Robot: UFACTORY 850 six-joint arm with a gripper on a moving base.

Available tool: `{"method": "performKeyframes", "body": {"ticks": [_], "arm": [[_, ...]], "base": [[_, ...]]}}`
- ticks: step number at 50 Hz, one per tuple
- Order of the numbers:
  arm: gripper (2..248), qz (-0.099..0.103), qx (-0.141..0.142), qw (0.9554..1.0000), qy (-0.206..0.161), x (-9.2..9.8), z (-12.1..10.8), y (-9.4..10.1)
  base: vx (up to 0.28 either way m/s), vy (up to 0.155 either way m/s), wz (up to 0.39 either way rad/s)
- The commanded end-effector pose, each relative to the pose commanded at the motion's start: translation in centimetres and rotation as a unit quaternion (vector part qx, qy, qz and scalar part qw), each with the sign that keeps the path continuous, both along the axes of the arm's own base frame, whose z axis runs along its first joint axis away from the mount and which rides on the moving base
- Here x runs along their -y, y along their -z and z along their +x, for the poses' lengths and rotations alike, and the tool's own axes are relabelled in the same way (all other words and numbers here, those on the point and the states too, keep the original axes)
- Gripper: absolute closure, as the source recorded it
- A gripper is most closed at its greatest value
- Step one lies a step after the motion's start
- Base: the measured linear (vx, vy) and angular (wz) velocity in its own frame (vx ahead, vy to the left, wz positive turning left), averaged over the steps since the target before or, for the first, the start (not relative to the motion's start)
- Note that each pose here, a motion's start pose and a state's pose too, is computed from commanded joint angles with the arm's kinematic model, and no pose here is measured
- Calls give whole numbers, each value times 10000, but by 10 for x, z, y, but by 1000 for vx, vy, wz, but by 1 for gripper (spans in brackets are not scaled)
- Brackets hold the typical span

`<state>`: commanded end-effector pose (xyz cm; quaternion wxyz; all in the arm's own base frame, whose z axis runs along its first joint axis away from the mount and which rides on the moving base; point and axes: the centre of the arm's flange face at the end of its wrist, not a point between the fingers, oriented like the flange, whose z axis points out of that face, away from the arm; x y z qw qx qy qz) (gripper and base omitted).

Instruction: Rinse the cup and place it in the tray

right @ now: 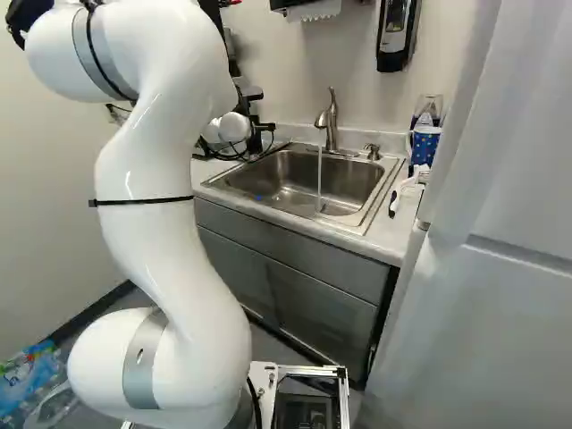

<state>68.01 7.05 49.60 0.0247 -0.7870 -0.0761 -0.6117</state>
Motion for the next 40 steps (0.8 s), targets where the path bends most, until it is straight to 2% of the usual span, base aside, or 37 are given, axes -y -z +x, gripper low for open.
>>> {"method": "performKeyframes", "body": {"ticks": [7, 21, 30, 31, 35, 36, 40], "arm": [[3, 9, 45, 10000, -15, -2, 8, 8], [3, -1, -59, 10000, -32, -5, 14, 25], [3, -1, -59, 10000, -32, -5, 14, 25], [21, -1, -59, 10000, -32, -5, 14, 25], [21, -1, -59, 10000, -32, -5, 14, 25], [59, -1, -59, 10000, -32, -5, 14, 25], [59, -1, -59, 10000, -32, -5, 14, 25]], "base": [[0, 0, 0], [0, 0, 0], [0, 0, 0], [0, 0, 0], [0, 0, 0], [0, 0, 0], [0, 0, 0]]}}
